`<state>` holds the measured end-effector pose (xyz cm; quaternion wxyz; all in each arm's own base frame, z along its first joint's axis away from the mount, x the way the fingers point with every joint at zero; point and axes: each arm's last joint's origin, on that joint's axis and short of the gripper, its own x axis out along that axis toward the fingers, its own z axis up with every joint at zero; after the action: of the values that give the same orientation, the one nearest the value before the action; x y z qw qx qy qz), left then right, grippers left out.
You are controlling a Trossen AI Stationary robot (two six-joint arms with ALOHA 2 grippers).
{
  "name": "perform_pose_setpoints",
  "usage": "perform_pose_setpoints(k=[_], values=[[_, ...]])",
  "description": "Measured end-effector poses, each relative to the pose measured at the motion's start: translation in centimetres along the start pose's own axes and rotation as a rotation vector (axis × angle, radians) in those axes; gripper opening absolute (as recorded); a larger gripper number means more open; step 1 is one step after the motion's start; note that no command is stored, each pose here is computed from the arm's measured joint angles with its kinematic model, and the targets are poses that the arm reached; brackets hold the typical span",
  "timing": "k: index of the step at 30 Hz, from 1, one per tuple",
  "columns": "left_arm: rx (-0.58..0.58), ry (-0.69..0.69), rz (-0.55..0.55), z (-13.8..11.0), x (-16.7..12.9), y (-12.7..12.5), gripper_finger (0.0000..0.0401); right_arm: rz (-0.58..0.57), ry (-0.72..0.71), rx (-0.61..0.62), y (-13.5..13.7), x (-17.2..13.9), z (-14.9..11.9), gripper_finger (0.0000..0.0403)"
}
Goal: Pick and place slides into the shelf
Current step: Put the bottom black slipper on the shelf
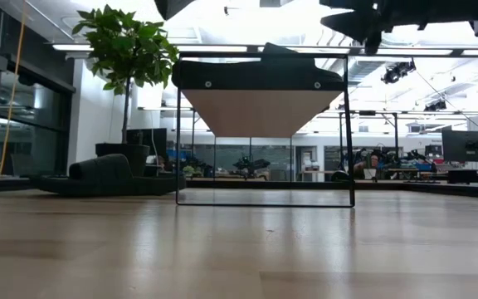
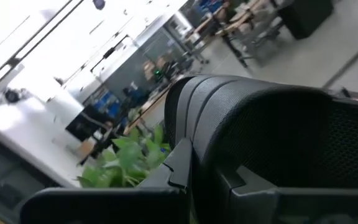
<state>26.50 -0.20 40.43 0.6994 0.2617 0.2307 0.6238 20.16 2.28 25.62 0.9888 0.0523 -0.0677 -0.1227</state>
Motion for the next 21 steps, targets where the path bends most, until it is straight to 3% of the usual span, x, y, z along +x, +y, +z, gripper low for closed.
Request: perform_pose_setpoints(k=[10,21], values=[[-0.052,0.036,0.041,4.2,1.6,-0.3,0.001,-0.05,0.058,-0.005,2.2,4.7,1.4,0.0193],[0.029,0.07,0.046,4.4,3.5,-4.9,0.001,-0.045,0.073,-0.041,4.7,7.6,2.1,0.0193]])
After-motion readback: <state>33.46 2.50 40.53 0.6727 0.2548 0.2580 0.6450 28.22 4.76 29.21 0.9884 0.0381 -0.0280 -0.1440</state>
